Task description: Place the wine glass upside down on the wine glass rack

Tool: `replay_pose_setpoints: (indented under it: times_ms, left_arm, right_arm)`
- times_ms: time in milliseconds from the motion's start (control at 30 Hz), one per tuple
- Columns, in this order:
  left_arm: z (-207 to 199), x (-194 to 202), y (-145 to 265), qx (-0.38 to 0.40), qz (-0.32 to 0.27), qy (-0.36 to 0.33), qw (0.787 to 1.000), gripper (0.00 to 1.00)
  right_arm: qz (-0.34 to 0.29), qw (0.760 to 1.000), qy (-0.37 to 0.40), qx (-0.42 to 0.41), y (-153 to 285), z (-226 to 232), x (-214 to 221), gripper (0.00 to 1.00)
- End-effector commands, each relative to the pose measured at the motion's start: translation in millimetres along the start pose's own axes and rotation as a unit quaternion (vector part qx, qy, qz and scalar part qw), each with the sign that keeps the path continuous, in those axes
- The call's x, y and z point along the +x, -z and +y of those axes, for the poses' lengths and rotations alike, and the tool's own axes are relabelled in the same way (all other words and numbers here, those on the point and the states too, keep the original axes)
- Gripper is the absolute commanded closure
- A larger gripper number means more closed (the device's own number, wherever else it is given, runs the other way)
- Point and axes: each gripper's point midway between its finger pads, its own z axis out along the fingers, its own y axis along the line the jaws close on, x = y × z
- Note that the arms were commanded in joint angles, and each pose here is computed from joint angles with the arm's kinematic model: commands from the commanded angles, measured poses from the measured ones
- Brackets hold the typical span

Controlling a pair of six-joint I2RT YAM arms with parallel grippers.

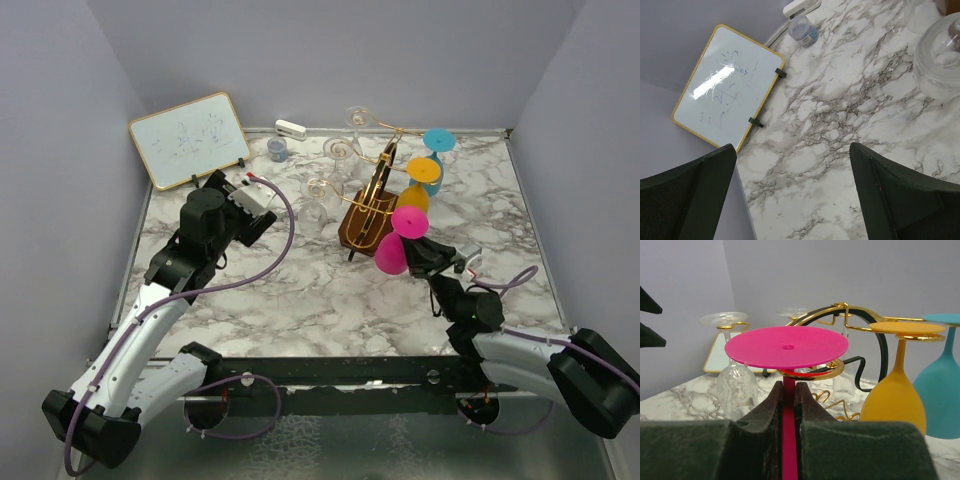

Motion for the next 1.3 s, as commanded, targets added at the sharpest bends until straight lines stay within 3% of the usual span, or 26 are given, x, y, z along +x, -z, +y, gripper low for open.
replay_pose_setpoints:
  times_ms: [0,100,300,633,767,833,867,900,1100,1267]
  left_arm:
    - [-0.4,-3.0,1.2,0.003,-0.011,0.012,1.000,0.01]
    - [-0.4,-3.0,0.3,0.003,-0.012,0.013,1.000,0.01]
    - [-1.5,-3.2,0.4,0.006,-0.012,0.014,1.000,0.01]
    - [-2.3,-3.1,2.0,0.009,-0.013,0.015,1.000,0.01]
    - [1.2,-2.7,3.0,0.002,-0.013,0.022,1.000,0.01]
    - [2.7,-0.4,2.9,-0.001,-0.011,0.031,0.999,0.01]
    - [2.3,1.1,2.5,0.000,-0.010,0.034,0.999,0.01]
    - [2.4,2.1,2.8,0.001,-0.009,0.041,0.999,0.01]
    - [2.7,8.9,4.0,0.007,-0.004,0.074,0.997,0.01]
    - [-3.9,20.0,5.1,0.025,0.006,0.115,0.993,0.01]
  right_arm:
    - [-0.050,0.998,-0.019,-0.022,-5.6,8.9,-24.7,0.99]
    - [-0.046,0.998,-0.018,-0.028,-5.1,11.0,-22.6,0.95]
    - [-0.043,0.999,-0.019,-0.027,-4.4,10.6,-22.9,0.78]
    - [-0.037,0.999,-0.020,-0.022,1.7,8.7,-22.9,0.70]
    - [-0.025,0.999,-0.017,-0.031,6.8,11.1,-19.2,0.53]
    - [-0.021,0.999,-0.015,-0.031,10.3,10.6,-18.7,0.35]
    - [-0.021,0.999,-0.013,-0.031,12.0,10.5,-19.2,0.12]
    - [-0.021,0.999,-0.012,-0.031,13.6,10.1,-20.3,0.01]
    - [0.007,1.000,-0.014,-0.013,21.5,3.5,-15.5,0.01]
    - [0.095,0.993,-0.010,0.071,32.8,-25.1,8.9,0.01]
